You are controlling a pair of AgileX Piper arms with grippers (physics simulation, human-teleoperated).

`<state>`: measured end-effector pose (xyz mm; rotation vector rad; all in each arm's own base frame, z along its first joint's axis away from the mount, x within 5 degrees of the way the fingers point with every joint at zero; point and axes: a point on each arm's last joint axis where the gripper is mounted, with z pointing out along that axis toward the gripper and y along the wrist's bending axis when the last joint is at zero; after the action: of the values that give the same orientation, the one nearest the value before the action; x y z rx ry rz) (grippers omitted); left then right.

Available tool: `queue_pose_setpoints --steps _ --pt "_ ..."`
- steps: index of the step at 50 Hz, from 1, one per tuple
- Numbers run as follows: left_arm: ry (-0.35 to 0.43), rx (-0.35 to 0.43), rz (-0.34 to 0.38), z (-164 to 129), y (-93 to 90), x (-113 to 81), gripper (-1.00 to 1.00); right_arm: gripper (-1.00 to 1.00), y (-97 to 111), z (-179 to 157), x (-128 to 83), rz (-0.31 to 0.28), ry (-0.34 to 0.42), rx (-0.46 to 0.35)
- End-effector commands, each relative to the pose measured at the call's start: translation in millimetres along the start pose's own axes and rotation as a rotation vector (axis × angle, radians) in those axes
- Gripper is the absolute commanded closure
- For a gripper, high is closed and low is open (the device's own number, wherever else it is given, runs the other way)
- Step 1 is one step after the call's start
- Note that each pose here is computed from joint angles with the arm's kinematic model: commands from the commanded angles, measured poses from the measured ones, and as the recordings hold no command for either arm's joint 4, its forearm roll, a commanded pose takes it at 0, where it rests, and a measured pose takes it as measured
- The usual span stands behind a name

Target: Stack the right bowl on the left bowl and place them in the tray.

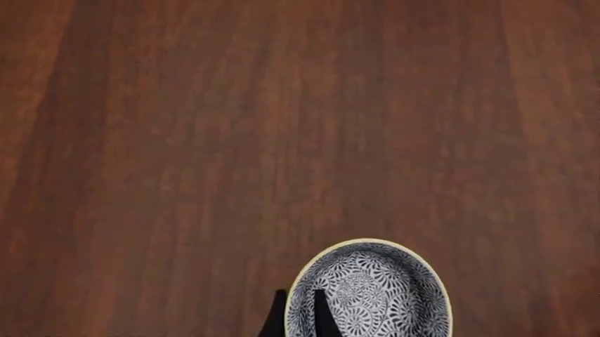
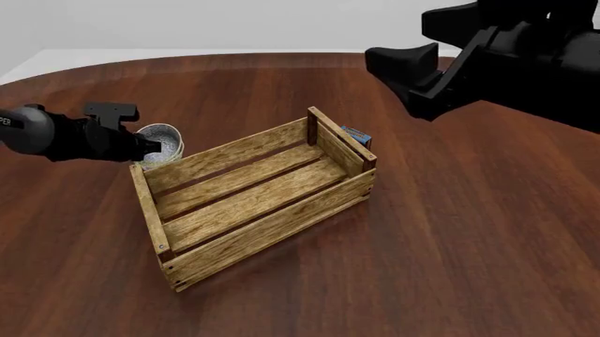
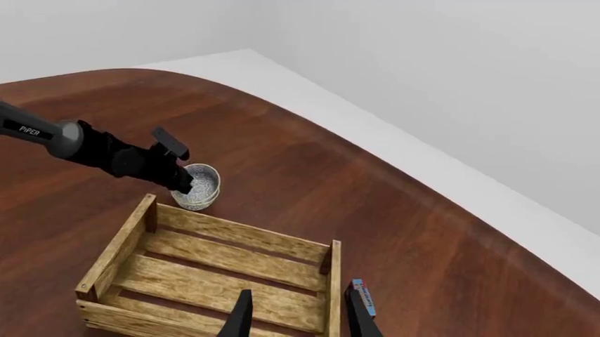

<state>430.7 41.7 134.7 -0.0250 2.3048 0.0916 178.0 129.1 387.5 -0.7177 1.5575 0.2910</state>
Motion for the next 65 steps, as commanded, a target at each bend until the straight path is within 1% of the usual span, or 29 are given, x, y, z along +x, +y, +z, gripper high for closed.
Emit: queue_pose_setpoints --steps 1,11,30,33,52,58,65 --pt "0.075 0.01 0.098 11 -0.3 21.4 1.0 -1.0 0 0 0 0.0 0.001 0.0" --pt "0.04 0.005 0.075 -3 1.0 4.7 1.0 -1.0 0 -1 0 0.0 -0.002 0.001" --pt "-0.013 0.008 0.032 -23 -2.0 -19.9 1.0 -1.0 0 -2 -1 -0.001 -0.003 0.001" --pt "-0.031 0.005 0.022 -29 -1.0 -26.3 1.0 -1.0 0 -2 0 -0.001 -0.003 0.001" --pt "-0.064 0.012 -0.001 -42 -4.4 -40.3 1.0 -1.0 0 -2 -1 -0.001 -0.003 0.002" --pt "-0.09 0.016 -0.01 -55 -6.3 -50.0 1.0 -1.0 -1 -3 -1 -0.002 -0.005 0.003" --pt "-0.103 0.015 -0.018 -61 -5.7 -55.7 1.0 -1.0 -1 -4 -2 -0.001 -0.006 0.003"
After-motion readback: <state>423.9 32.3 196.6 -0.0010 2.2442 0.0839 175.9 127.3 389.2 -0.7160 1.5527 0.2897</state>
